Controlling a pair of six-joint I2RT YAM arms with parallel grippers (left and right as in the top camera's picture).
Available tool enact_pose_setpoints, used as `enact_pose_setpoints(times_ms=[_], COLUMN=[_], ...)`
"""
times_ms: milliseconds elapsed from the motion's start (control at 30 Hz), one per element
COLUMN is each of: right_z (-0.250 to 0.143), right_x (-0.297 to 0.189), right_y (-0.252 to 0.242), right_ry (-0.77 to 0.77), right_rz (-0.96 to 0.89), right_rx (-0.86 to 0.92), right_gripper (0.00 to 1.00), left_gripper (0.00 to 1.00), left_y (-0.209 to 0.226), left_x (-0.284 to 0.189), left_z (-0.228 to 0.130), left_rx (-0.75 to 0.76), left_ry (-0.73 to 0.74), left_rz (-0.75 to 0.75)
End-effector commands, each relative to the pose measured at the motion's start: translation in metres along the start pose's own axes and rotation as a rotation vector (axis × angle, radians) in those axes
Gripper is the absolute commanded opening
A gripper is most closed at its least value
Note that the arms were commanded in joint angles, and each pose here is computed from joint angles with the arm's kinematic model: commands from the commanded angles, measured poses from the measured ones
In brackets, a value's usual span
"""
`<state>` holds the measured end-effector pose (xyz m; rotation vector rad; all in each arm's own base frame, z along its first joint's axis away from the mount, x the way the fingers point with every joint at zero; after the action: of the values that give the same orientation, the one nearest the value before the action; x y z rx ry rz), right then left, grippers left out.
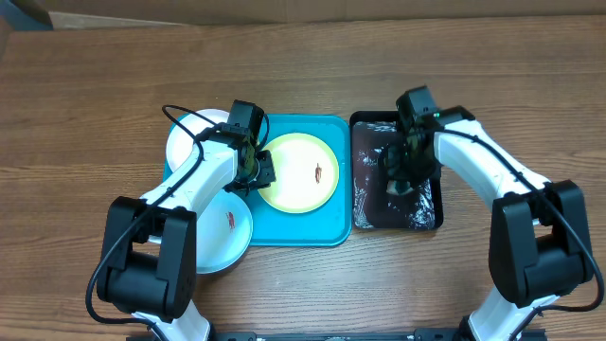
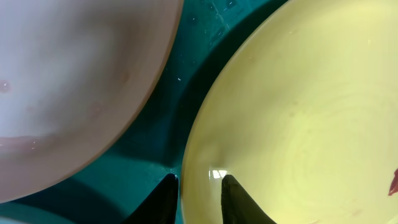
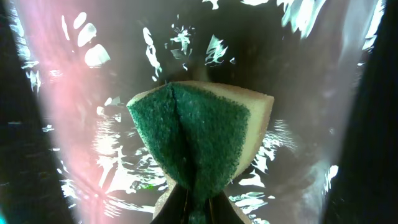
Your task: Clean dirty plates on tray and stack at the side
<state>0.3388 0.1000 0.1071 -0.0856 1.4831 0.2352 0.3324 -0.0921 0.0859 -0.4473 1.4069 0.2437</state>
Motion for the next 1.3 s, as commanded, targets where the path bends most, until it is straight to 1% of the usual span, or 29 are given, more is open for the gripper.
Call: enact_pose_setpoints(times_ms=[0, 67, 200, 367, 567, 600, 633, 667, 800, 967, 1033, 1100, 1200, 1267], right_z=[0.02, 0.022, 0.022, 0.021, 0.021, 0.021, 0.021, 0.021, 0.021, 0.024, 0.026, 0.028, 0.029, 0.029], right_x=[-0.026, -0.032, -0.035, -0.035, -0.035, -0.035, -0.035, -0.035, -0.036, -0.05, -0.056, -0.059, -0.06, -0.06], right_y=[0.002, 0.003, 0.002, 0.002, 0.002, 0.002, 0.002, 0.002, 0.002, 0.002, 0.005, 0.007, 0.007, 0.007], right_ry=[-0.075, -0.074, -0.066, -0.064, -0.064, -0.064, -0.064, -0.064, -0.064, -0.056, -0.06, -0.068, -0.073, -0.072], right_rz=[-0.022, -0.027, -0.031, -0.032, -0.031, -0.031, -0.031, -0.031, -0.031, -0.032, -0.031, -0.03, -0.03, -0.03], right_rx=[-0.009, -0.01, -0.012, -0.013, -0.015, -0.015, -0.015, -0.015, -0.015, -0.011, -0.016, -0.021, -0.022, -0.022], right_gripper=[0.04, 0.04, 0.04, 0.04, 0.04, 0.04, 0.04, 0.04, 0.04, 0.04, 0.04, 0.04, 0.04, 0.04], left_gripper=[0.23, 0.19, 0.19, 0.14, 0.14, 0.11, 0.06, 0.04, 0.04, 0.04, 0.11, 0.15, 0.15, 0.12], left_y=[-0.001, -0.001, -0.002, -0.001, 0.0, 0.0, 0.0, 0.0, 0.0, -0.003, -0.005, -0.005, -0.005, -0.005], left_x=[0.001, 0.001, 0.001, 0.001, 0.003, 0.003, 0.004, 0.004, 0.004, 0.003, 0.001, -0.002, -0.006, -0.007], left_z=[0.003, 0.003, 0.003, 0.003, 0.002, 0.002, 0.002, 0.002, 0.003, -0.002, 0.0, 0.006, 0.015, 0.018], left_rx=[0.018, 0.018, 0.017, 0.017, 0.017, 0.017, 0.016, 0.017, 0.016, 0.015, 0.014, 0.011, -0.002, -0.007], left_ry=[-0.011, -0.011, -0.01, -0.011, -0.007, -0.006, -0.006, -0.007, -0.006, 0.036, 0.03, 0.01, -0.019, -0.03], left_rz=[0.012, 0.012, 0.01, 0.011, 0.018, 0.019, 0.022, 0.023, 0.022, -0.014, -0.02, -0.016, -0.018, -0.026])
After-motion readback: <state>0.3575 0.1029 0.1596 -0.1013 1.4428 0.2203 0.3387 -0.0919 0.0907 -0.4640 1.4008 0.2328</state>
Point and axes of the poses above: each gripper's point midway between its finger pads, its own x axis out along the fingers, its own y axis along the line the jaws close on, z = x × y, the point moved 7 cm from there along -x, back along the fingers, and after that the axes turned 14 degrees about -x, right-handed, at the moved point
